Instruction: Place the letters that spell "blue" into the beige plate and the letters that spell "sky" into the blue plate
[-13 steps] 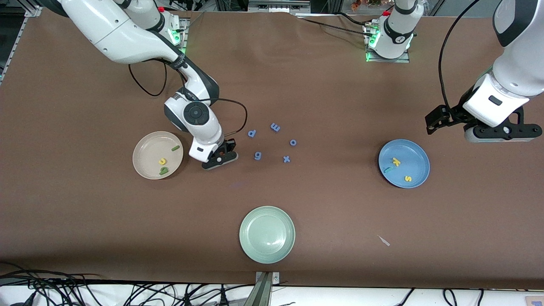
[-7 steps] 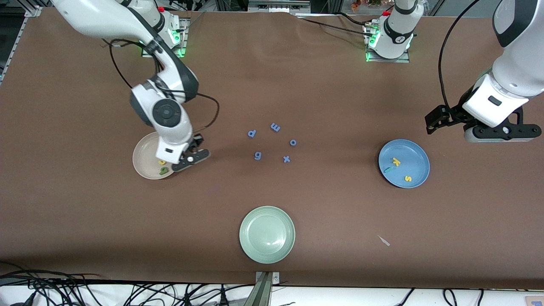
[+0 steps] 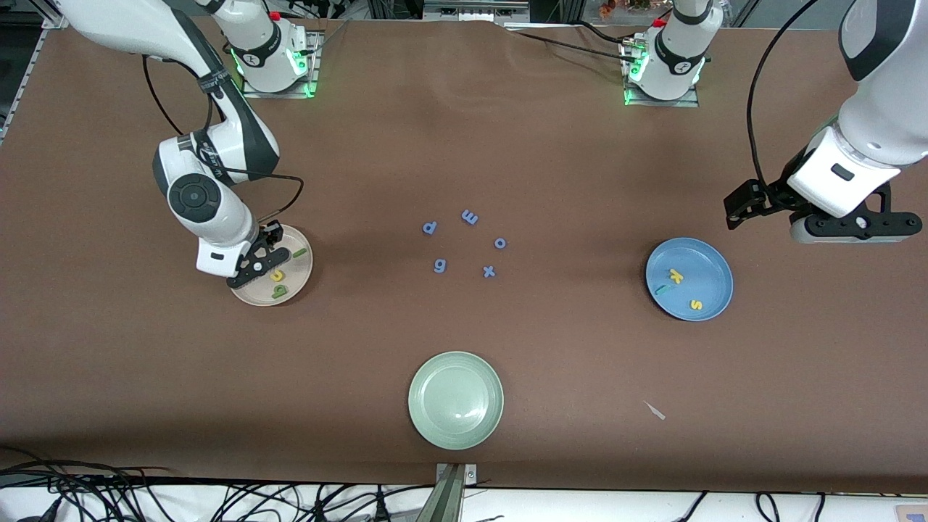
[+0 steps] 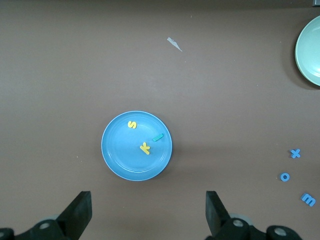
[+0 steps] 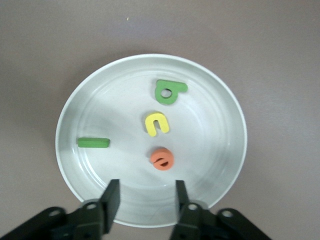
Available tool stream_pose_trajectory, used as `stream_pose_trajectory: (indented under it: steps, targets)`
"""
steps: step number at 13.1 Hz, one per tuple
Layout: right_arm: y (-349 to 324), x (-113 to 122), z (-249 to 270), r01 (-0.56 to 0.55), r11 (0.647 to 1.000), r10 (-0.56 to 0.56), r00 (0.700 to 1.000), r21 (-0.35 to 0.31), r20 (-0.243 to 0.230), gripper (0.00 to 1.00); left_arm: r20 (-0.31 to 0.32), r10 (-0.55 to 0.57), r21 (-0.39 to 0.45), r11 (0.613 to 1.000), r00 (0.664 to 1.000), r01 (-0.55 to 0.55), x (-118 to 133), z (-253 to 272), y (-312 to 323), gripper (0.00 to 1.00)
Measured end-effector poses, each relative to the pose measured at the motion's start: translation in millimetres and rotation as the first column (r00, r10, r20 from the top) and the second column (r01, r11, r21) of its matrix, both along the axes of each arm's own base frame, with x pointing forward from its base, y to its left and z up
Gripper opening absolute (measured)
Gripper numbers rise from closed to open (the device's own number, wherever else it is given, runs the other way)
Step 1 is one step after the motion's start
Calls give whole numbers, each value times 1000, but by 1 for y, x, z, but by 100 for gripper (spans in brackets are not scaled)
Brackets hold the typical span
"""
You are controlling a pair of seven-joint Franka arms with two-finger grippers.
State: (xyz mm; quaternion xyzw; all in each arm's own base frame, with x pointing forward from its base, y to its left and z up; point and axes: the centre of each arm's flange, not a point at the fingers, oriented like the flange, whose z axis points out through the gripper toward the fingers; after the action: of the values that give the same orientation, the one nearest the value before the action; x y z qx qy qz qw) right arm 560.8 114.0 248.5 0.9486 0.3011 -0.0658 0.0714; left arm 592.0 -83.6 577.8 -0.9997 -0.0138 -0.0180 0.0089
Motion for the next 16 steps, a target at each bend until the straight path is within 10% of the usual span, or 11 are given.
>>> stream_pose_trajectory:
  steps: [4, 16]
  targets:
    - [4, 7, 30, 71, 996, -72, 997, 54, 21, 100, -1, -3, 0, 1000, 1000, 3, 0, 0, -2, 100]
    - [-10, -8, 325, 302, 952, -303, 953, 45, 13, 100, -15, -23, 1, 1000, 1000, 23, -3, 0, -10, 100]
